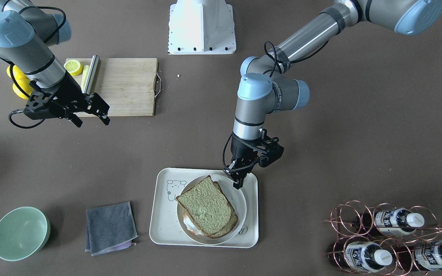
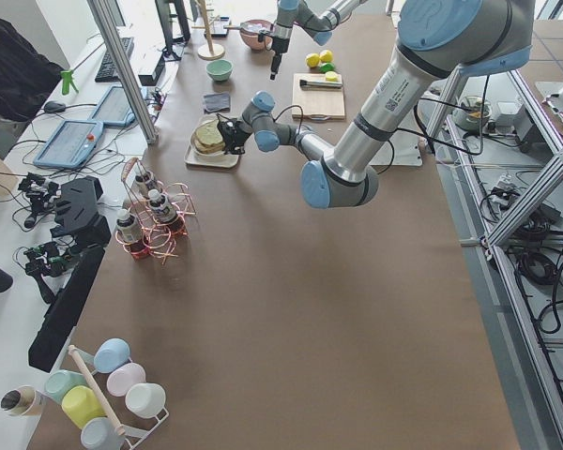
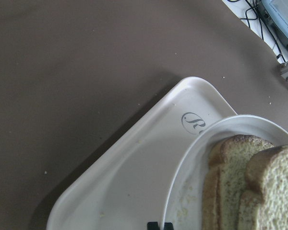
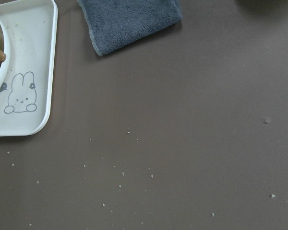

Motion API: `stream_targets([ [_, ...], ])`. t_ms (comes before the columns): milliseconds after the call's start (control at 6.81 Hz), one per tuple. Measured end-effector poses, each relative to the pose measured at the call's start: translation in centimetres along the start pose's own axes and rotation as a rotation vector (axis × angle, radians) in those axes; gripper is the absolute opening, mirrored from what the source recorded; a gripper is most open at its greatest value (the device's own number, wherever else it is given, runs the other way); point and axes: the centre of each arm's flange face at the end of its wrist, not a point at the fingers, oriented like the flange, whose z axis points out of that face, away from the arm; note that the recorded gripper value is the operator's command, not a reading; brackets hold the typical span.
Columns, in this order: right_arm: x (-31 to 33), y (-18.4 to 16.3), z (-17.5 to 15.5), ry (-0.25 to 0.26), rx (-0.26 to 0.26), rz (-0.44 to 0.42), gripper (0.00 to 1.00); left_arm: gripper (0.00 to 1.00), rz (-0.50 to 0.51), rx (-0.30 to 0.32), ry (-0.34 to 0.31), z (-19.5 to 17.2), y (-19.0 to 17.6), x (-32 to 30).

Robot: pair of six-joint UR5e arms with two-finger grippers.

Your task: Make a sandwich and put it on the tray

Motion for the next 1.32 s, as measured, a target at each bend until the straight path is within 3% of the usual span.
stream_targets([
  [294, -0.8, -0.3, -0.2, -0.013, 0.004, 0.000, 0.99, 0.76, 0.002, -0.004, 0.010, -0.6, -1.1, 0.5],
  [441, -1.1, -0.6, -0.5, -0.018, 0.004, 0.000, 0.99, 0.85, 0.026, -0.026, 0.018, -1.5, -1.8, 0.6],
  [588, -1.0, -1.2, -1.0, -0.020, -0.001, 0.003, 0.99, 0.96, 0.059, -0.066, 0.025, -3.0, -2.7, -0.3],
  [734, -0.3, -2.2, -1.7, -0.014, -0.015, 0.012, 0.99, 0.97, 0.088, -0.119, 0.027, -5.1, -4.6, -2.4],
  [1028, 2.5, -5.1, -3.5, 0.051, -0.024, -0.034, 0.99, 0.97, 0.202, -0.170, 0.012, -10.7, -9.1, -7.5],
  [1322, 6.9, -8.6, -5.7, 0.168, -0.031, -0.121, 0.99, 0.97, 0.414, -0.170, -0.106, -18.4, -15.7, -10.6],
])
